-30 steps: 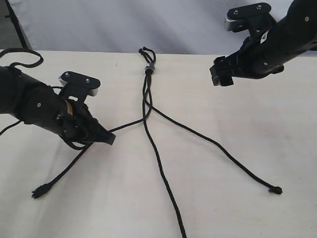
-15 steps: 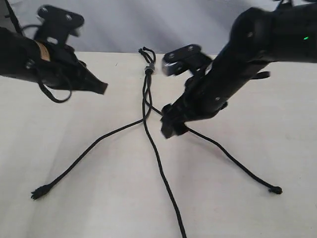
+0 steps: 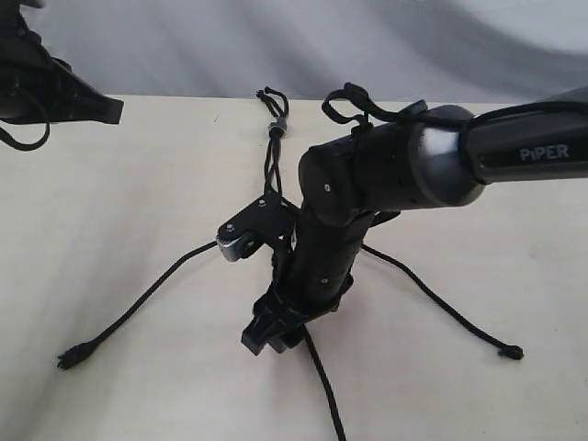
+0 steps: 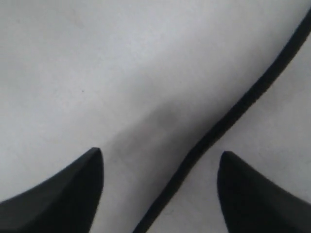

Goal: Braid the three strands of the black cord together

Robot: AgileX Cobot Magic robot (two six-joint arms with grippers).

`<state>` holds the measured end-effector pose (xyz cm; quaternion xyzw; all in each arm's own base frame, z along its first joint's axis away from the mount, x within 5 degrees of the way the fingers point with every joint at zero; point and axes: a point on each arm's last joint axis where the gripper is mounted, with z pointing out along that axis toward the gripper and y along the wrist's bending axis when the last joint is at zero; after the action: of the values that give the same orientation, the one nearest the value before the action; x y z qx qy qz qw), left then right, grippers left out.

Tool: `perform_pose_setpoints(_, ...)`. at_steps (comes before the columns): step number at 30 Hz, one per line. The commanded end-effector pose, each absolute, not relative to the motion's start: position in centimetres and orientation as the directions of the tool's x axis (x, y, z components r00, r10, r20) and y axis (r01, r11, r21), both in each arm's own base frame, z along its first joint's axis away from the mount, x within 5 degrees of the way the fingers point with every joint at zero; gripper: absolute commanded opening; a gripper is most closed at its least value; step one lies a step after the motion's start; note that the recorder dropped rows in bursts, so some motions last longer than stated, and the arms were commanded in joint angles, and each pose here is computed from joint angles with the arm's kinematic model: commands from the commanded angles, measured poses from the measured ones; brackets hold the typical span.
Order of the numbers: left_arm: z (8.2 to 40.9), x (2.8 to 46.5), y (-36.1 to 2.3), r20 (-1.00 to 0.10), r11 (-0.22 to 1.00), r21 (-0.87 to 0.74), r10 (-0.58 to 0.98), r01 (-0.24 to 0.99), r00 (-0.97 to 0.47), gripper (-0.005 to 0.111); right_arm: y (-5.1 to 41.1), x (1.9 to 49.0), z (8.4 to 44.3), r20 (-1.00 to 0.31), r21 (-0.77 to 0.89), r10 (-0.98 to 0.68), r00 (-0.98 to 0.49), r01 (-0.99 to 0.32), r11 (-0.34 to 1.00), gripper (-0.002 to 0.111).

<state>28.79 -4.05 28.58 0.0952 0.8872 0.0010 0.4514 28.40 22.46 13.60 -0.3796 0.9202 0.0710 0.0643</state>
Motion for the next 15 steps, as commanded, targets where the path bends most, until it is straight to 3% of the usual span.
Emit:
perform_pose_setpoints(1, 28.9, 28.7, -4.0, -0.82, 0.984, 0.077, 0.154, 0.16, -0.552, 0.001, 22.5, 28.5, 12.5, -0.149, 0.075, -0.685, -0.713, -0.699, 0.711, 0.037)
perform_pose_setpoints(3, 28.9, 28.7, -4.0, -0.82, 0.984, 0.077, 0.154, 0.16, -0.552, 0.001, 22.4, 28.5, 11.8, -0.129, 0.078, -0.685, -0.716, -0.697, 0.713, 0.026)
perform_pose_setpoints(8, 28.9, 28.7, -4.0, -0.82, 0.984, 0.077, 0.154, 0.16, -0.552, 0.001, 22.3, 28.6, 11.3, -0.113, 0.062, -0.683, -0.722, -0.691, 0.72, 0.014)
perform_pose_setpoints(12, 28.9, 28.7, -4.0, -0.82, 0.984, 0.077, 0.154, 0.16, -0.552, 0.001, 22.2, 28.7, 12.6, -0.144, 0.042, -0.694, -0.705, -0.705, 0.707, 0.001)
perform_pose_setpoints(15, 28.9, 28.7, -4.0, -0.82, 0.984, 0.077, 0.154, 0.16, -0.552, 0.001, 22.0, 28.9, 14.5, -0.189, 0.0, -0.713, -0.675, -0.726, 0.688, -0.001)
